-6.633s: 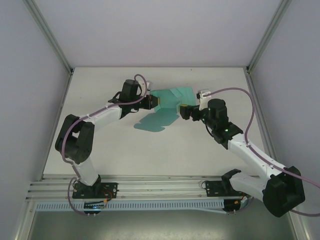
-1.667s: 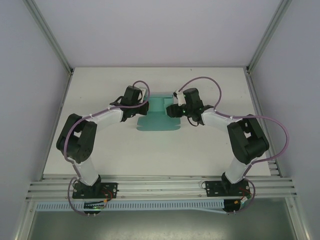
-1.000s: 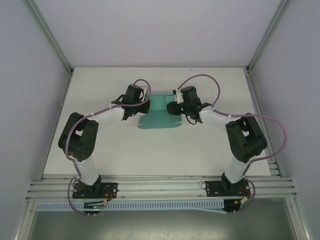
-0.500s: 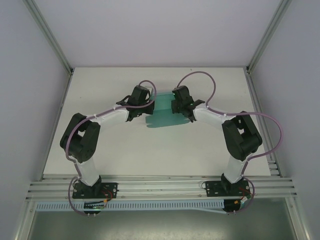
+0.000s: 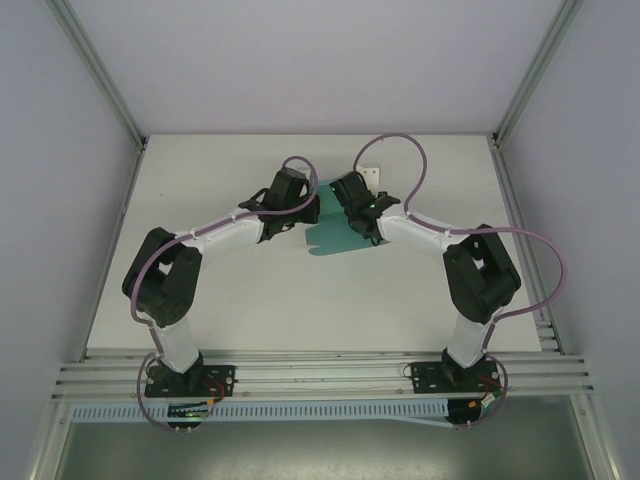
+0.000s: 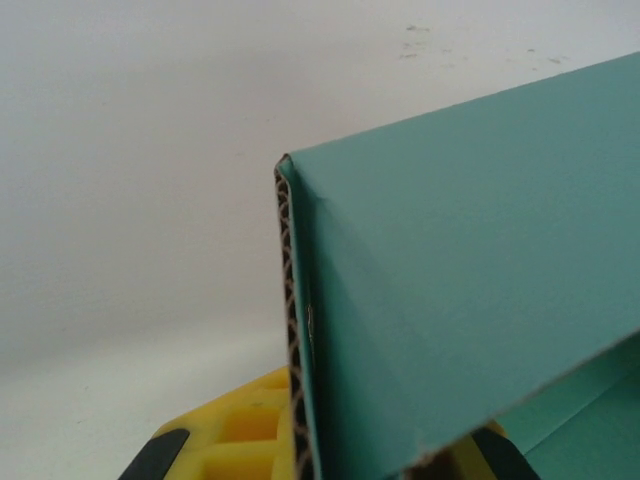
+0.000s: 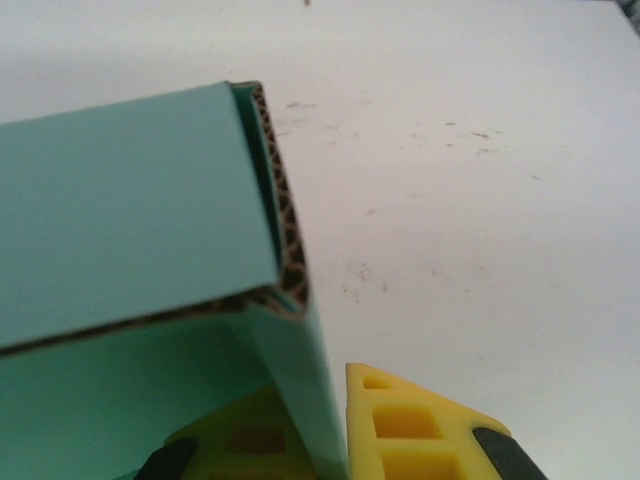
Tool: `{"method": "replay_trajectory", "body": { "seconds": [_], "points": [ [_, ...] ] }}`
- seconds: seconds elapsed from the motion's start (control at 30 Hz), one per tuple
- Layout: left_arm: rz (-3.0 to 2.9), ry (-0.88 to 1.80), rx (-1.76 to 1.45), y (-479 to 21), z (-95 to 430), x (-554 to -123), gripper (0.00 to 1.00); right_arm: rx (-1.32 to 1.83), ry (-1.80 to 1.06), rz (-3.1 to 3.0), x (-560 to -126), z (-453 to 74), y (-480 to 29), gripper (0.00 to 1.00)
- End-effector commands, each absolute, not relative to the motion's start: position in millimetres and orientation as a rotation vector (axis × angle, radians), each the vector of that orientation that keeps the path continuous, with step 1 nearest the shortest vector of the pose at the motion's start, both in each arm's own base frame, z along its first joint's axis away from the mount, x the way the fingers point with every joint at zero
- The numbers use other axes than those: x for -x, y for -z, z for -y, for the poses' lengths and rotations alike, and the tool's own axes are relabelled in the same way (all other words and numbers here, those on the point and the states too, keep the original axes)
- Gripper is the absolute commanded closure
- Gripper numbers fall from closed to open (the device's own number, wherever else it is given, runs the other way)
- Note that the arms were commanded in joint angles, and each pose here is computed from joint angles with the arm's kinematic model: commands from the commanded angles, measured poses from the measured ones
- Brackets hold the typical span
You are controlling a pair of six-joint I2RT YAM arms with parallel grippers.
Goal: Assemble paper box
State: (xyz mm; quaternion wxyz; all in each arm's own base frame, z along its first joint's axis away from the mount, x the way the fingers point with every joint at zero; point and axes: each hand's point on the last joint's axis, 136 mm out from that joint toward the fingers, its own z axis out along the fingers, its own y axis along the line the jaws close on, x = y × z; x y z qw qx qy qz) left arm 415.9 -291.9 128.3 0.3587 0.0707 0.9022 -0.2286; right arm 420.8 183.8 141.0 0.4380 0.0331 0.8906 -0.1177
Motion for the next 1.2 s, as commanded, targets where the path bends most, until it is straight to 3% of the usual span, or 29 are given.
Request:
{"method": "replay_trajectory", "body": {
  "seconds": [0.0, 0.07, 0.13, 0.23, 0.3, 0.37, 0.47, 0.6, 0.83, 1.17],
  "points": [
    [-2.366, 0.582, -0.123, -142, 279, -408, 1.0, -0.382, 0.658, -2.003, -441, -102, -157, 1.0],
    [-2.367, 0.563, -0.122, -141, 277, -409, 1.0, -0.318, 0.571, -2.033, -450, -118, -153, 1.0],
    [-2.371, 0.562, -0.136, -138, 278, -409, 1.0, -0.184, 0.298, -2.082, -459, -153, -144, 1.0],
    [-2.36, 0.598, -0.177, -140, 285, -408, 1.0, -0.011, -0.208, -2.017, -454, -204, -155, 0.78],
    [-2.352, 0.618, -0.2, -141, 289, -407, 1.0, 0.082, -0.436, -1.932, -445, -221, -177, 0.72],
    [-2.345, 0.613, -0.206, -142, 288, -408, 1.0, 0.092, -0.516, -1.912, -437, -219, -186, 0.72],
    [-2.342, 0.599, -0.213, -142, 286, -406, 1.0, 0.174, -0.561, -1.923, -426, -220, -192, 0.59],
    [-2.333, 0.6, -0.225, -144, 284, -403, 1.0, 0.24, -0.578, -1.956, -417, -224, -193, 0.56],
    [-2.328, 0.595, -0.238, -146, 282, -400, 1.0, 0.248, -0.524, -2.041, -418, -221, -180, 0.59],
    [-2.326, 0.532, -0.207, -151, 274, -405, 1.0, 0.281, -0.101, -2.229, -430, -201, -138, 1.0]
  ]
}}
